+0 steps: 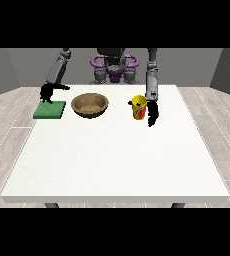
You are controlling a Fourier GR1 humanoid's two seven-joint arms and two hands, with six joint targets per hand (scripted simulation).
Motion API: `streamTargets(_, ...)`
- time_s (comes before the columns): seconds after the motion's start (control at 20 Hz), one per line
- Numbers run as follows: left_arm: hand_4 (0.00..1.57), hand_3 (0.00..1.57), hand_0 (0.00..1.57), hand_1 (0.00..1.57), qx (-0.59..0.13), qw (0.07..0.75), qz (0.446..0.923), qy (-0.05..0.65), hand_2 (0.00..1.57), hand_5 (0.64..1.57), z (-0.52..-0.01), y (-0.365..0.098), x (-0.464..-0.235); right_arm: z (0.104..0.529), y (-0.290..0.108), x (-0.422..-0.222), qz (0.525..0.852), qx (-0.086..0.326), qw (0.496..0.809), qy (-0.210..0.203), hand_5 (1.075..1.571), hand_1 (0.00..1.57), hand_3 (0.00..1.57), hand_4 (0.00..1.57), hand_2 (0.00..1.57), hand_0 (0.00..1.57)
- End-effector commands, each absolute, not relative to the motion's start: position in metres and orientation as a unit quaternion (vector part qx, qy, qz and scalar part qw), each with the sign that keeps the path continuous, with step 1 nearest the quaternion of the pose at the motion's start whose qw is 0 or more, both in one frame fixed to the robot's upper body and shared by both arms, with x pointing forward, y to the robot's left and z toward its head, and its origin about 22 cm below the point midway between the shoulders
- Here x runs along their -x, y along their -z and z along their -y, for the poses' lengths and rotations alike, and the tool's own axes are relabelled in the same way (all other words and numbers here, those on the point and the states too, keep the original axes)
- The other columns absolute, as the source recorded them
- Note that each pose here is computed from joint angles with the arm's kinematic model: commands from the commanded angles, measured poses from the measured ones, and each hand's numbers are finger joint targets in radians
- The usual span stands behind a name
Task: Pick the cup and pour the ball into the bowl, then pick the bowl and place it on the pad
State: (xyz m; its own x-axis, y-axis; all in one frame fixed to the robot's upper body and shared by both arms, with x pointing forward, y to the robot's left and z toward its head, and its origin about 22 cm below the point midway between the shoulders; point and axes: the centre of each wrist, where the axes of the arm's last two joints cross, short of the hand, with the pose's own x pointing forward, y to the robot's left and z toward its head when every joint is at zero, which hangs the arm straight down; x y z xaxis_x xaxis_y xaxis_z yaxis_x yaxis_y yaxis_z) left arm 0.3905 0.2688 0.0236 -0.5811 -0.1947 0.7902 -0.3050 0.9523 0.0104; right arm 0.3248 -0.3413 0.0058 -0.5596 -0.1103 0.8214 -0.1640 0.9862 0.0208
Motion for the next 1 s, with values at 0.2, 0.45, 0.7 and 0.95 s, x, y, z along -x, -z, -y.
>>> streamTargets(0.2,1.19,1.57,1.36,1.36,-0.246,0.424,0.868,-0.078,1.57,1.528,-0.284,-0.011,-0.381,0.381,-0.029,-0.324,0.89,-0.074,0.448,-0.038,1.548,0.0,0.0,0.13,0.28,0.0)
streamTargets(0.45,1.23,1.57,1.39,1.39,-0.302,0.447,0.842,-0.017,1.57,1.534,-0.258,-0.029,-0.389,0.359,-0.012,-0.336,0.856,-0.088,0.508,-0.045,1.554,0.0,0.0,0.22,0.28,0.0)
streamTargets(0.7,1.24,1.57,1.4,1.4,-0.393,0.451,0.795,0.098,1.57,1.535,-0.25,-0.018,-0.385,0.351,-0.007,-0.344,0.832,-0.089,0.545,-0.041,1.552,0.0,0.2,0.27,0.34,0.0)
streamTargets(0.95,1.21,1.57,1.44,1.44,-0.446,0.432,0.754,0.217,1.57,1.562,-0.226,-0.004,-0.384,0.335,0.013,-0.345,0.819,-0.069,0.569,-0.027,1.549,0.0,0.16,0.31,0.18,0.0)
